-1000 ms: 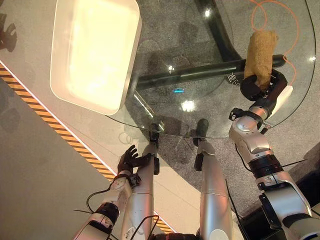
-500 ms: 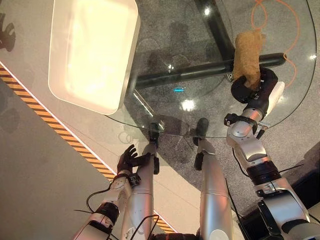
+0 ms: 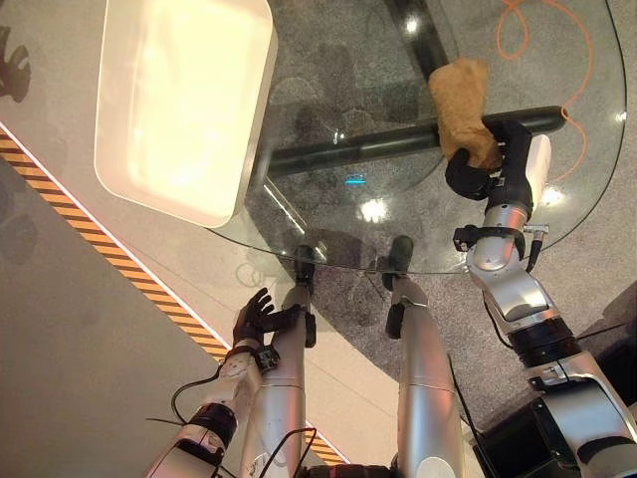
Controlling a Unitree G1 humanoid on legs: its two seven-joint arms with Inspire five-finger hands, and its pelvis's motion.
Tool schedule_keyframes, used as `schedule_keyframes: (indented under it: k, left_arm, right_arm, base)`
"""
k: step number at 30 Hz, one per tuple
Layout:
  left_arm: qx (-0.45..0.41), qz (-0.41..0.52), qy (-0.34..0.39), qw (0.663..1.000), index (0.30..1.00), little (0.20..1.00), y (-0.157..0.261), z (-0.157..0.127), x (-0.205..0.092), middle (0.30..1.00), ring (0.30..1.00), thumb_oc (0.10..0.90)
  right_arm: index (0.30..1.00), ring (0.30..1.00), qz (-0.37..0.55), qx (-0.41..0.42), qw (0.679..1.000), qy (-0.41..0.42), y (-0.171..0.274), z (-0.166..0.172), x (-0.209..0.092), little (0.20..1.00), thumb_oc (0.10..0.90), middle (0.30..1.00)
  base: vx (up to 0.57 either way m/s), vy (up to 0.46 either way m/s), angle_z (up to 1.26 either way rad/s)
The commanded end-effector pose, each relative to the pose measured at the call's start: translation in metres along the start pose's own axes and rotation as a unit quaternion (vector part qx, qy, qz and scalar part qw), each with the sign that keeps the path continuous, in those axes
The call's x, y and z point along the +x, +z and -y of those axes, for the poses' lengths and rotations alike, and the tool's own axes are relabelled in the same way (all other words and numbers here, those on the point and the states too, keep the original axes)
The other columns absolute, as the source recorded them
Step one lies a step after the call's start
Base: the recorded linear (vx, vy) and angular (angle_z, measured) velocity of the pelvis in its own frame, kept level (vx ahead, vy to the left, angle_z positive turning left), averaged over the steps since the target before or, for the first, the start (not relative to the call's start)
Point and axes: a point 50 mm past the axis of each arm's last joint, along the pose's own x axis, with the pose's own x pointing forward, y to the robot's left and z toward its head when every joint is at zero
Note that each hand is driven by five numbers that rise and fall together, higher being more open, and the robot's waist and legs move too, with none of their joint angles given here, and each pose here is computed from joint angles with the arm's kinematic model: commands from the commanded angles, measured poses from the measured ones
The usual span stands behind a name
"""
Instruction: Wipe the table with a cloth and put it in the basket.
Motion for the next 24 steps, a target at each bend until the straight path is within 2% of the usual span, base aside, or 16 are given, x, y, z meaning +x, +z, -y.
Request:
schedule_keyframes:
  k: [1, 24]
  left_arm:
    - [0.009, -0.063, 0.003, 0.998, 0.900, 0.900, -0.048, -0.006, -0.022, 0.900, 0.900, 0.800]
    - [0.016, -0.061, -0.002, 0.998, 0.900, 0.900, -0.042, -0.002, -0.018, 0.900, 0.900, 0.800]
  right_arm:
    - [0.300, 0.300, 0.124, 0.031, 0.977, 0.171, 0.050, -0.047, -0.032, 0.200, 0.100, 0.300]
    - [0.300, 0.300, 0.126, 0.052, 0.950, 0.280, 0.055, -0.070, -0.048, 0.200, 0.100, 0.300]
  base:
    - [0.00, 0.000, 0.00]
    - [0.00, 0.001, 0.01]
